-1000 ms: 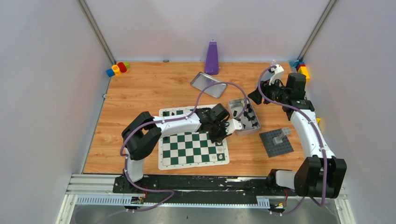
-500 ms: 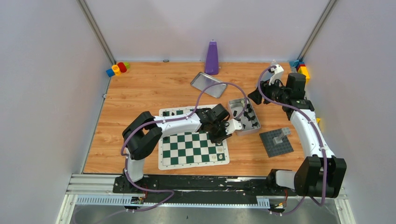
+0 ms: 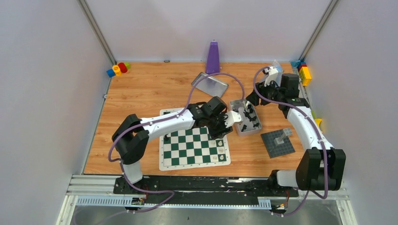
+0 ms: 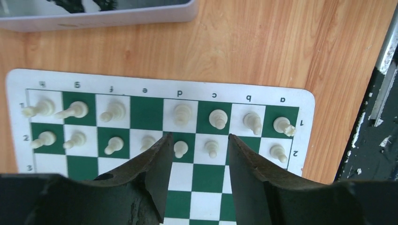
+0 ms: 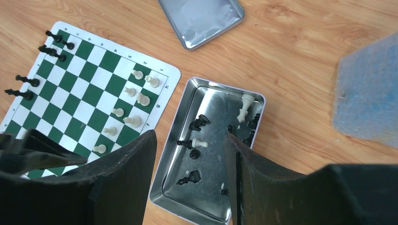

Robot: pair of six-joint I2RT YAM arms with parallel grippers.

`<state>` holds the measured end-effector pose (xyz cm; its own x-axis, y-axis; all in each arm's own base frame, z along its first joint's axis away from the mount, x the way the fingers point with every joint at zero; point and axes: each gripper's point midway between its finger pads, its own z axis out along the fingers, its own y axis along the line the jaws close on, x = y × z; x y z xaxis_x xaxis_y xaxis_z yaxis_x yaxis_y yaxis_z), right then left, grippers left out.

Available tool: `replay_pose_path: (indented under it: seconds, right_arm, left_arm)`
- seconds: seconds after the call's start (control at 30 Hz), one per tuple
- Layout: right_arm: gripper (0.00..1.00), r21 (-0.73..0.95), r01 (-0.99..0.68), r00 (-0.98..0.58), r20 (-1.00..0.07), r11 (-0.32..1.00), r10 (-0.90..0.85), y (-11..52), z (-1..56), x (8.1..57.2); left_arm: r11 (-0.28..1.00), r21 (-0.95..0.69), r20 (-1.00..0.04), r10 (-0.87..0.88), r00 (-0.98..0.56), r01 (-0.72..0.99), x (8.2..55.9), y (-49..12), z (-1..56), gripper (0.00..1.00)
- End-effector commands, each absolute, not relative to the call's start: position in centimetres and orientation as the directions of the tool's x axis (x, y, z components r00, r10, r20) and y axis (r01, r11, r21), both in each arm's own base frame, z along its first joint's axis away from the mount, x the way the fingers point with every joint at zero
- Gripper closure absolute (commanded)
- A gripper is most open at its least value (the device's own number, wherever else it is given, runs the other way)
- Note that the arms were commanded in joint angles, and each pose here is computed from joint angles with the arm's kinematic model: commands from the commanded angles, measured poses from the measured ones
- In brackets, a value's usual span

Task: Set up the chess pieces on the board
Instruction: Place the chess piece on the chessboard, then pick up the chess piece from the storage box.

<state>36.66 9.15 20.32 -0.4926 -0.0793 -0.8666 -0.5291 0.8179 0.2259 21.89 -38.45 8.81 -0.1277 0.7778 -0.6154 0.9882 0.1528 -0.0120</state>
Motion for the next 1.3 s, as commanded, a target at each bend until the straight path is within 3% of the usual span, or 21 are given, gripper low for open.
replay_pose_path:
  seconds: [0.0,0.43,1.27]
  right_arm:
    - [0.46,0.154,-0.521,-0.509,-0.846,0.84,-0.161,10.0,18.4,37.7]
    - [0.5,0.084,-0.561,-0.666,-0.637,0.824,-0.388,10.5,9.3,37.6]
    - [0.58,0.109,-0.614,-0.708,-0.513,0.782,-0.485,11.7,3.6,37.6]
  left_arm:
    - [0.186,0.054,-0.726,0.681,-0.09,0.981,23.9,-38.6,15.6,0.43]
    - [0.303,0.076,-0.753,0.642,-0.145,0.95,27.5,-33.1,20.8,0.36]
    - [0.371,0.1,-0.732,0.656,-0.184,0.923,28.7,-30.6,21.5,0.36]
